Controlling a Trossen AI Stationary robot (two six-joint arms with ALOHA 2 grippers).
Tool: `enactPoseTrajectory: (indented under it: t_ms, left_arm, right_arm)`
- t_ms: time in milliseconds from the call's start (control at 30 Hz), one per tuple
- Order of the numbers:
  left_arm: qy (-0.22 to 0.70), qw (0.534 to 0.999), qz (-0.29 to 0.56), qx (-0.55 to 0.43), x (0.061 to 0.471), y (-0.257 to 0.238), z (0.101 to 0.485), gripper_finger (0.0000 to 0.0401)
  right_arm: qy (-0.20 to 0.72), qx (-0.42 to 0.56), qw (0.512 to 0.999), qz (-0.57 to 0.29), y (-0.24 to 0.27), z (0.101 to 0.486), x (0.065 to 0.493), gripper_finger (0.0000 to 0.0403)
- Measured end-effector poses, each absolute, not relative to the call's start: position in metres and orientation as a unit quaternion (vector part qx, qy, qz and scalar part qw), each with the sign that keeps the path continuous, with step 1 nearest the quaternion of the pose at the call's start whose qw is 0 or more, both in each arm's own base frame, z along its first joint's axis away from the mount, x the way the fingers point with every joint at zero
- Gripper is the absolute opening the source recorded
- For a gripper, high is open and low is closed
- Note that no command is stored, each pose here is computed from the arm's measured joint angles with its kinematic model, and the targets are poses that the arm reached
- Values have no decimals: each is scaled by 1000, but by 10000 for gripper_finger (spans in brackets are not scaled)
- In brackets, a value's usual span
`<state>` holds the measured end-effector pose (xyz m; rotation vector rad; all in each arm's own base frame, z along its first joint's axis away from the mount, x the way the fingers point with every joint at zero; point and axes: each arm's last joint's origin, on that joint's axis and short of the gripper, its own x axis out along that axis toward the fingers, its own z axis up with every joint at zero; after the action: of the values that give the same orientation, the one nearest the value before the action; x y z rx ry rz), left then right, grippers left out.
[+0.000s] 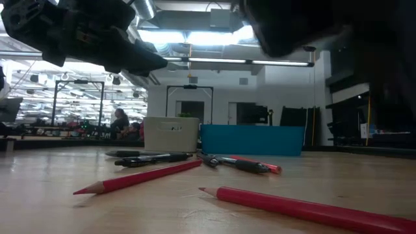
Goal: Sort pens & pencils
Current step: Put the top red pencil into the blue bin
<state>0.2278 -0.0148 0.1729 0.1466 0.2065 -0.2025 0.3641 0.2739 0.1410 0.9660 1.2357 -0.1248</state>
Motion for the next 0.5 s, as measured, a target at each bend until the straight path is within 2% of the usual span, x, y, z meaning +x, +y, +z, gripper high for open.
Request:
enactPoseTrajectory:
  t_ms: [400, 500]
  left_arm:
    - [100, 988, -100, 65, 228, -15, 174, 82]
    - [100, 988, -100, 65, 228, -15, 174, 82]
  right_arm:
    - [600, 405, 682, -108, 261, 124, 362, 6]
    - [596, 383, 697, -109, 257, 123, 364, 5]
